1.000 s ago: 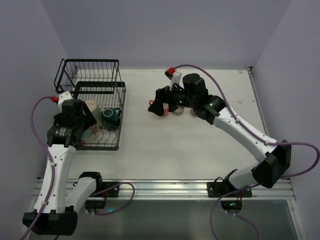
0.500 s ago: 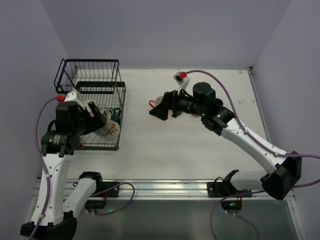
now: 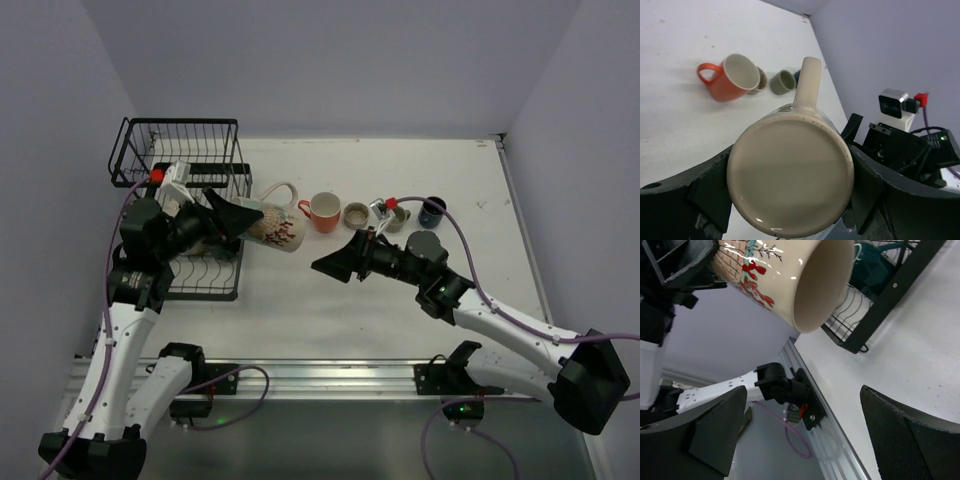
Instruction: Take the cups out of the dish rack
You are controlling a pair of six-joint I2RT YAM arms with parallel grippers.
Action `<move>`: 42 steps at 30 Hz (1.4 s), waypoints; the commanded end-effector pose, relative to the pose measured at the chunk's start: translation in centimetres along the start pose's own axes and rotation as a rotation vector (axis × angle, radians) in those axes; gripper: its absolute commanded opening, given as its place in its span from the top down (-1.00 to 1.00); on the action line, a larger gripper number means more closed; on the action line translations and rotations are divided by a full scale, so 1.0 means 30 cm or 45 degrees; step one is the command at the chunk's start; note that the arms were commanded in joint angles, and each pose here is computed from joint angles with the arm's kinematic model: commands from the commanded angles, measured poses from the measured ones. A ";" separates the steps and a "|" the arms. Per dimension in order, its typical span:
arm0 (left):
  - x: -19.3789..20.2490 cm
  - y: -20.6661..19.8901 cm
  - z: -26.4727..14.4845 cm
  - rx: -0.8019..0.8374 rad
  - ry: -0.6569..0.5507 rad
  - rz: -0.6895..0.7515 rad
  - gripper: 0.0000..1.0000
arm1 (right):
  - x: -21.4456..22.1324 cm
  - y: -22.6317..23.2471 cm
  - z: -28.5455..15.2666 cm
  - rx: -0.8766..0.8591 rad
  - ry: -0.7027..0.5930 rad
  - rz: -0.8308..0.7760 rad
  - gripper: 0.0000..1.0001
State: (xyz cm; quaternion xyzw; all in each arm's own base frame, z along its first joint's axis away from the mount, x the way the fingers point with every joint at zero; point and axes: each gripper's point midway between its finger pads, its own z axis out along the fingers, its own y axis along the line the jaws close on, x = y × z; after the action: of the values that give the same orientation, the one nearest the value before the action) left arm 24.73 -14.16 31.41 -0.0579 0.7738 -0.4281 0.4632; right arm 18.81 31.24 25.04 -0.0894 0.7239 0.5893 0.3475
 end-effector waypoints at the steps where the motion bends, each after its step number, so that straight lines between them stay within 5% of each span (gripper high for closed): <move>1: -0.043 -0.242 -0.025 0.450 -0.044 0.096 0.73 | -0.097 0.152 0.004 -0.212 -0.157 -0.029 -0.92; 12: 0.070 -0.359 0.017 0.735 0.027 0.054 0.74 | -0.157 0.220 0.027 -0.308 -0.237 -0.063 -0.85; 16: 0.100 -0.354 0.007 0.751 0.021 0.034 0.73 | -0.187 0.270 0.016 -0.381 -0.289 -0.073 -0.63; 20: 0.145 -0.341 0.017 0.765 0.040 -0.006 0.71 | -0.187 0.299 0.025 -0.419 -0.290 -0.058 -0.17; 22: 0.163 -0.335 0.031 0.760 0.046 -0.018 0.67 | -0.184 0.305 0.026 -0.428 -0.294 -0.058 0.26; 25: 0.185 -0.336 0.043 0.751 0.072 0.000 0.24 | -0.176 0.290 0.017 -0.416 -0.307 -0.047 0.77; 26: 0.185 -0.332 0.048 0.744 0.069 0.034 -0.22 | -0.180 0.279 0.014 -0.397 -0.325 -0.041 0.86; 30: 0.186 -0.286 0.076 0.624 0.077 0.137 -0.99 | -0.174 0.247 -0.009 -0.309 -0.331 -0.074 1.00; 42: 0.236 -0.139 0.094 0.379 0.141 0.350 -1.00 | -0.206 0.271 -0.145 -0.144 -0.337 -0.237 1.00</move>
State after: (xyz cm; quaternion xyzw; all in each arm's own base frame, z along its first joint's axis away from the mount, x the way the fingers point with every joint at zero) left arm 19.31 -24.23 28.90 0.1290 0.7185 -0.5549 0.3990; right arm 15.46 30.40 31.36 -0.1227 0.6509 0.6310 0.4039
